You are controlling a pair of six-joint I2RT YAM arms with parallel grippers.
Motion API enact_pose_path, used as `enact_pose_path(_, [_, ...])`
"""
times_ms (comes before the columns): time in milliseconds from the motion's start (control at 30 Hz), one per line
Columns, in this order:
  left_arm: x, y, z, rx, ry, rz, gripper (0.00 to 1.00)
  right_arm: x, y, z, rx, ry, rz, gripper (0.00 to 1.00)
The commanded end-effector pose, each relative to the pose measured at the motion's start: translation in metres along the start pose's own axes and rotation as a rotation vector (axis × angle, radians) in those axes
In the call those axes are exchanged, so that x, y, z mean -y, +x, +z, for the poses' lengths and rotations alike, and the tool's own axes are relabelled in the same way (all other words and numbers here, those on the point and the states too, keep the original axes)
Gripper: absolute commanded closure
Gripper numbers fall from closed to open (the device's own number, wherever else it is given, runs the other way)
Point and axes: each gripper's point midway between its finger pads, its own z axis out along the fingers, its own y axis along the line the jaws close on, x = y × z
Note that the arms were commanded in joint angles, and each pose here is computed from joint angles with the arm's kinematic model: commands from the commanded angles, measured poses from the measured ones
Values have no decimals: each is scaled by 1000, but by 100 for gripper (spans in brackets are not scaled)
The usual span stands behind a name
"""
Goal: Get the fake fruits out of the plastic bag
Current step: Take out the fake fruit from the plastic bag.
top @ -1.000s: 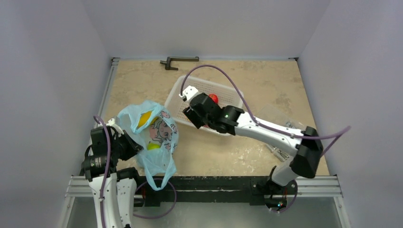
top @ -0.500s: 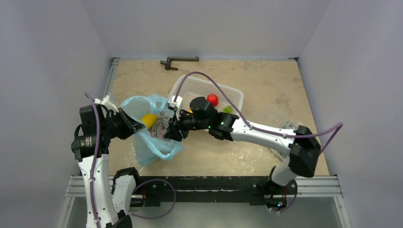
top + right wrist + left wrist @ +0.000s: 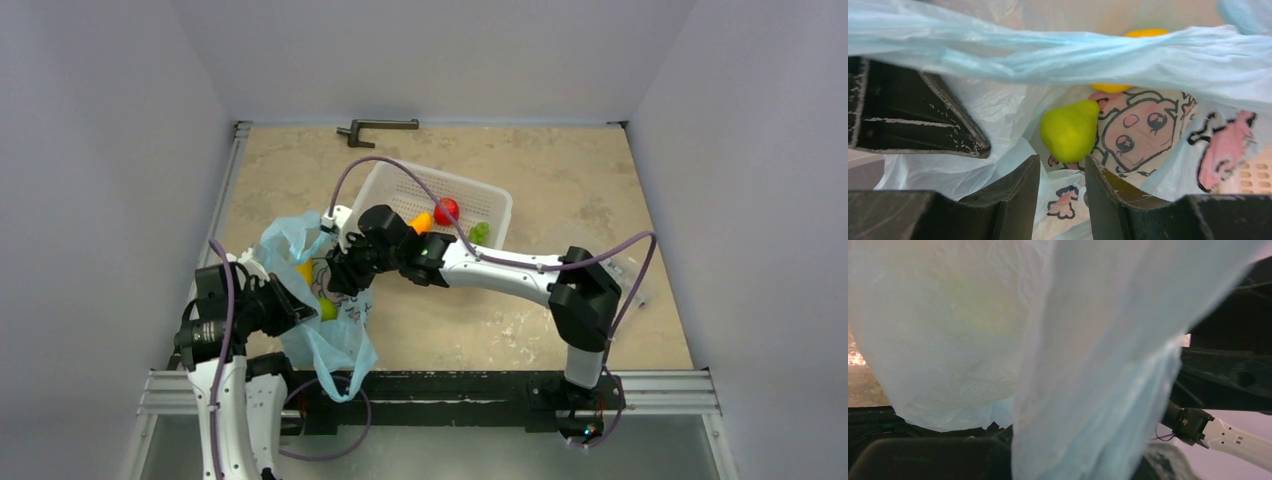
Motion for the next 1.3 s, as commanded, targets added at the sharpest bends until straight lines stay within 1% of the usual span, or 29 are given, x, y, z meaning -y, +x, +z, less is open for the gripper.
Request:
enact_pose_path(0, [-1, -4, -4, 44, -4, 42, 100, -7, -10, 11, 16, 46, -62, 60])
enact_pose_path(133, [-2, -2, -3, 43, -4, 38, 100, -11, -2, 24, 4, 52, -90, 58])
enact_pose_path(233, [-3, -3, -3, 51, -6, 39, 100, -10, 2, 35, -2, 82, -96, 59])
enact_pose_path(333, [-3, -3, -3, 59, -7, 42, 100, 3, 4, 45, -4, 157, -73, 66])
enact_pose_path(367, [-4, -3, -3, 60, -9, 41, 100, 6, 4, 48, -11, 170, -67, 67])
enact_pose_path(500, [-4, -4, -2, 69, -9, 42, 100, 12, 11, 60, -52, 184, -81, 65])
enact_pose_path(600, [-3, -7, -3, 87, -4, 48, 100, 10, 22, 67, -98, 136, -130, 59])
enact_pose_path(667, [-1, -11, -3, 109, 0, 50, 100, 6, 32, 71, -136, 83, -178, 55])
enact_pose_path(767, [0, -14, -2, 120, 8, 46, 100, -8, 43, 72, -172, -26, -241, 47])
enact_pose_path(933, [0, -13, -4, 137, 10, 54, 100, -30, 54, 70, -197, -145, -276, 34])
enact_pose_path(1067, [0, -13, -4, 138, 9, 53, 100, -29, 66, 74, -222, -132, -290, 25])
enact_pose_path(1200, [-1, -13, -4, 144, 5, 51, 100, -18, 81, 82, -248, -80, -302, 21])
enact_pose_path(1233, [-2, -12, -4, 144, 4, 50, 100, -16, 83, 84, -252, -71, -306, 15])
enact_pose_path(1267, [-2, -12, -4, 143, 3, 50, 100, -15, 87, 86, -254, -66, -307, 13])
